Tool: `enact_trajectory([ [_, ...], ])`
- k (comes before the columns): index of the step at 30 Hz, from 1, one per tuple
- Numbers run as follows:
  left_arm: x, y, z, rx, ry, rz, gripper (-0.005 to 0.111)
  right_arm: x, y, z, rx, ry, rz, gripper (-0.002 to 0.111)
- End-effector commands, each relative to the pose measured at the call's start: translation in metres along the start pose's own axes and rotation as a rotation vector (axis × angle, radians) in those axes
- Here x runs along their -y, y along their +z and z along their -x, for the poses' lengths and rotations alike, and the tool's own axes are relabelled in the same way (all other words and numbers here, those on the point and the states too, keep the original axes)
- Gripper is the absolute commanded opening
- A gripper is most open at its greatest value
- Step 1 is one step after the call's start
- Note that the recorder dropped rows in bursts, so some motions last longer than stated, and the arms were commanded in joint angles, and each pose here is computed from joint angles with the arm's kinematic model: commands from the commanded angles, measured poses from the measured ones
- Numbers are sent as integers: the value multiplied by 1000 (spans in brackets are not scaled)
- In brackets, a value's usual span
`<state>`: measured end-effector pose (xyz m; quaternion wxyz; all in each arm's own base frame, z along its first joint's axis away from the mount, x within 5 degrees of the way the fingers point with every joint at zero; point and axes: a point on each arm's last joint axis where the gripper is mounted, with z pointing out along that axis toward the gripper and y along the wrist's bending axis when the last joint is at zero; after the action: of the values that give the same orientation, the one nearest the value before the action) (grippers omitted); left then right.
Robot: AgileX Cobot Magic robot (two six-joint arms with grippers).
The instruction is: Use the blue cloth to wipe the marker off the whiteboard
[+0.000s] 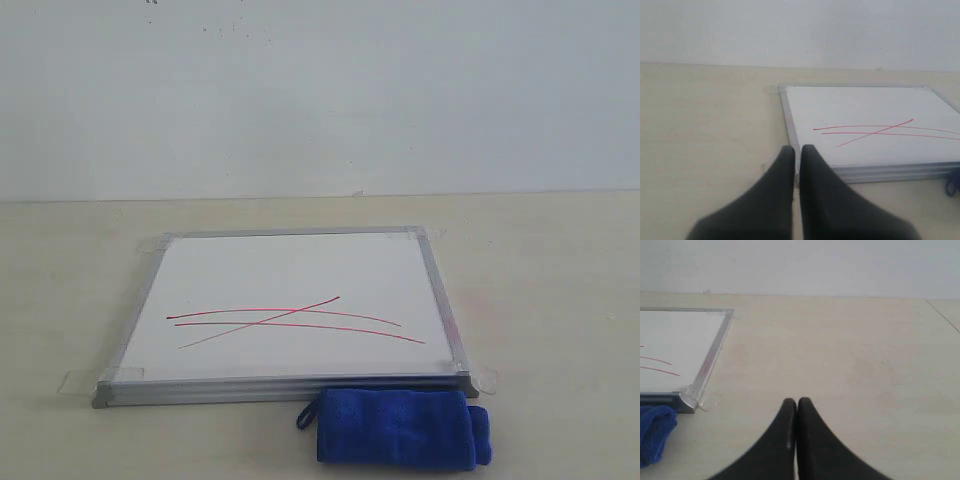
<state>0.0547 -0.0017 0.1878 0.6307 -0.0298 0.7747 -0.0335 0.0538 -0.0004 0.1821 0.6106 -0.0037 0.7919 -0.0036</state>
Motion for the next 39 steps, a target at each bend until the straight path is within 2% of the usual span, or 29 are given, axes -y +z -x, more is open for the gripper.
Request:
enact_trajectory([
  [1, 0, 0, -1, 3, 1, -2, 4, 0, 0, 1, 11, -6, 0, 0],
  [20, 0, 0, -1, 3, 1, -2, 4, 0, 0, 2, 24, -10, 0, 0],
  [22, 0, 0, -1, 3, 1, -2, 4, 0, 0, 3, 30, -45, 0, 0],
  [25, 0, 0, -1, 3, 1, -2, 4, 0, -1, 8, 85, -135, -5, 0],
  [31, 0, 0, -1, 3, 1, -2, 4, -1, -5, 29, 325, -105, -9, 0],
  [39, 0, 0, -1, 3, 1, -2, 4, -1, -12, 45, 516, -104, -14, 0],
])
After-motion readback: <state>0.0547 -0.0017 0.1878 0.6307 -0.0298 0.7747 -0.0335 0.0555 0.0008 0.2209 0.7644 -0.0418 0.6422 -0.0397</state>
